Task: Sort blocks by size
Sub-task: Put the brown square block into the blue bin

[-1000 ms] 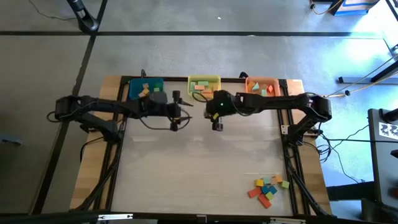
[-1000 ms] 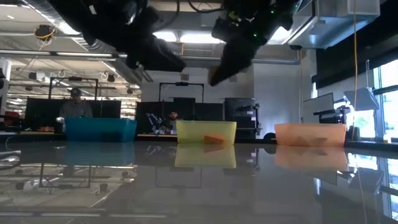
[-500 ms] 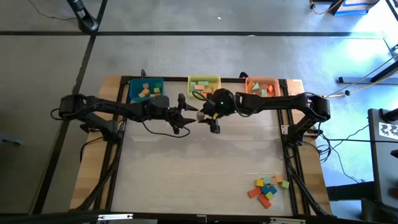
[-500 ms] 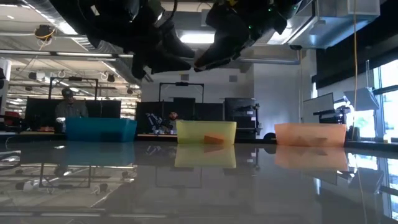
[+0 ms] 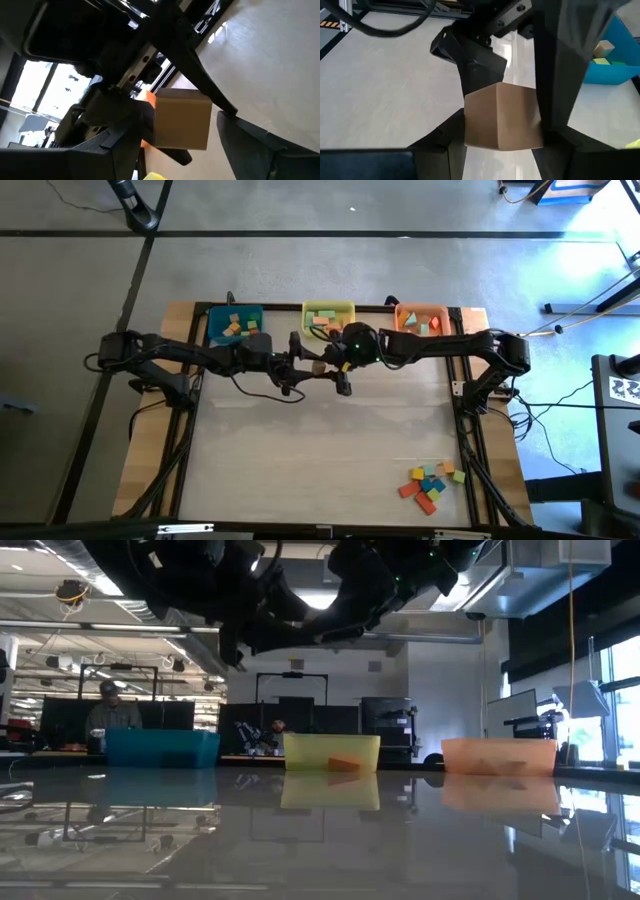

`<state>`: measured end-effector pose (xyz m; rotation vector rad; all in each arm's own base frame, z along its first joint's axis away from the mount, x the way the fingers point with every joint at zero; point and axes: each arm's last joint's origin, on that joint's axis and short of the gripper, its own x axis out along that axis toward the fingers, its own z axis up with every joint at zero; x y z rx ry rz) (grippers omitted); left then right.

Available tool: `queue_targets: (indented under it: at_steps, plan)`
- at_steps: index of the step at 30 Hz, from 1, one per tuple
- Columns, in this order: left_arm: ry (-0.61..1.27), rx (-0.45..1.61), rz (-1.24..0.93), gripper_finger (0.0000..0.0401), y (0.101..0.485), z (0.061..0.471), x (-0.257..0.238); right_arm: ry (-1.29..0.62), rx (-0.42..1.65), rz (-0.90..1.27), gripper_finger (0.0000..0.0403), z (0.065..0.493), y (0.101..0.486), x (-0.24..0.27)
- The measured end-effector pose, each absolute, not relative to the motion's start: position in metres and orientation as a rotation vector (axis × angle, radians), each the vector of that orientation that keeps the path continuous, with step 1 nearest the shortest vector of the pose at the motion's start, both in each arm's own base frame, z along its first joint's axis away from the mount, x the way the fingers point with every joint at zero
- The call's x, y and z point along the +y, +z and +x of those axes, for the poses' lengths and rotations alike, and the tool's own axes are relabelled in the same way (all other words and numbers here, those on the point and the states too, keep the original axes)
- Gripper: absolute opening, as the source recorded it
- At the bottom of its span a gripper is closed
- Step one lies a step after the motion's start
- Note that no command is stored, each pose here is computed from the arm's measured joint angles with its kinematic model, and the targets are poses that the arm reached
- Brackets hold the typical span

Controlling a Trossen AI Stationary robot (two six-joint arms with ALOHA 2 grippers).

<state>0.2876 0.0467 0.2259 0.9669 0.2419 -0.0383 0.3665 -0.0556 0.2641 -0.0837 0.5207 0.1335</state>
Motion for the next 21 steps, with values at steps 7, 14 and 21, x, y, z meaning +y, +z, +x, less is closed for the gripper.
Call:
queue_targets:
  at_steps: [7,14,21]
  plan:
    - [-0.056,0.216,0.997,0.0231,0.2237,0.2911,0.045,0.153,0.49,-0.063,0.0179,0.3679,0.2659,-0.0555]
    - [-0.065,0.188,1.045,0.0159,0.2256,0.2919,0.0435,0.165,0.463,-0.042,0.0179,0.3692,0.2681,-0.0547]
    - [-0.057,0.185,1.036,0.0119,0.2262,0.292,0.0436,0.152,0.465,-0.037,0.0196,0.3693,0.2681,-0.055]
